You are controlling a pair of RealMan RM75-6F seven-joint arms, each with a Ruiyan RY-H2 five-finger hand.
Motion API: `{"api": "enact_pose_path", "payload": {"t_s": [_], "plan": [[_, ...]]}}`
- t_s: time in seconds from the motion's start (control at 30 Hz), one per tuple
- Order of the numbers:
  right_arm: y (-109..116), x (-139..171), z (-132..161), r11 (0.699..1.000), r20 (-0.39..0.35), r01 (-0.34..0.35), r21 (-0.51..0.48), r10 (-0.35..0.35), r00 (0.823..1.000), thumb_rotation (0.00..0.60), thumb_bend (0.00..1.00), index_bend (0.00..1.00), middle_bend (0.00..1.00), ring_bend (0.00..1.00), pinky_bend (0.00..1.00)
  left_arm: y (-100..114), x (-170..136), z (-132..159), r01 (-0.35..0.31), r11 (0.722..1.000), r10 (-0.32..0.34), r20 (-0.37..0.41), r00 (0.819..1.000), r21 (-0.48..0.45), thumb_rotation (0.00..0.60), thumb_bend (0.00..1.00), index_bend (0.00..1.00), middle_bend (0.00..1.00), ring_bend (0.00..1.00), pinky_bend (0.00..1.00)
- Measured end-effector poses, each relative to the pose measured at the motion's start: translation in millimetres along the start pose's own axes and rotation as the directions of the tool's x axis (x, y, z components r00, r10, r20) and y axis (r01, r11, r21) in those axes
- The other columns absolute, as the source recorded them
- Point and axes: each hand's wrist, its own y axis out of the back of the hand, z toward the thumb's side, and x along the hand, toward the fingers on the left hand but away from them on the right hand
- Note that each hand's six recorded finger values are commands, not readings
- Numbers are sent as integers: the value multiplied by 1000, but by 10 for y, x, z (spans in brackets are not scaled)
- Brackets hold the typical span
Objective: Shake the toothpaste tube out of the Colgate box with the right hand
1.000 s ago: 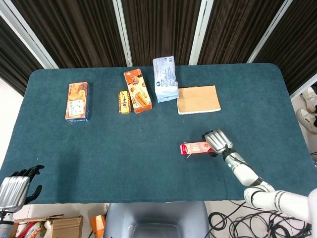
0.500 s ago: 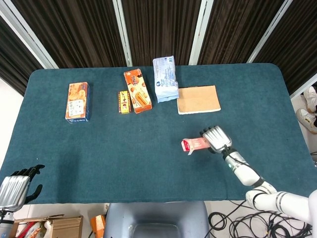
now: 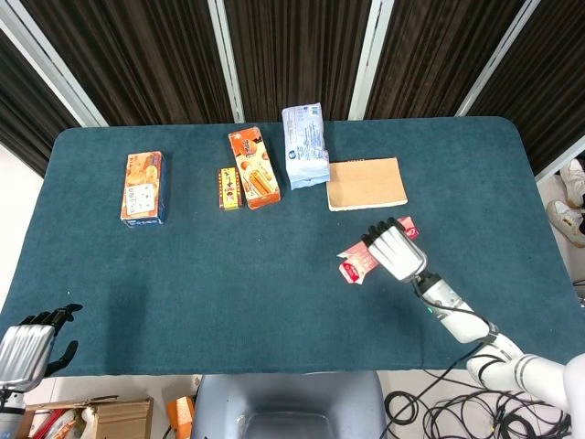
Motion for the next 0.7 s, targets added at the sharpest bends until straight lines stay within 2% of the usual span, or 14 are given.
{"api": "enact_pose_path", "payload": {"t_s": [0.07,0.17,0.23,0.33,0.4,0.7], "plan": [[14,-11,-12,998,-5,19,66,-19,1000,600,182,623,507,476,596,0,5,0,0,1000,0,0,1000,1,600,359,297,407,400,470],[59,-30,-28,973,-24,73,219,-70,997,600,182,639,520,476,596,0,0,3,1,1000,-1,1,1000,0,600,359,297,407,400,470],[96,-36,-9,935,-59,123,334,-110,992,600,182,642,522,476,596,2,-2,2,-1,1000,1,1,1000,0,600,359,297,407,401,470],[133,-44,56,875,-125,184,448,-143,982,600,182,646,522,476,596,2,-3,-2,0,1000,0,-1,1000,0,600,359,297,407,401,470],[153,-65,99,832,-170,214,512,-147,975,600,182,648,522,476,594,-1,-1,0,1,1000,-1,-1,1000,0,600,359,297,407,401,470],[182,-154,234,715,-280,254,652,-84,956,600,182,648,522,476,590,2,-5,1,0,1000,0,0,1000,1,600,359,297,407,400,470]]}}
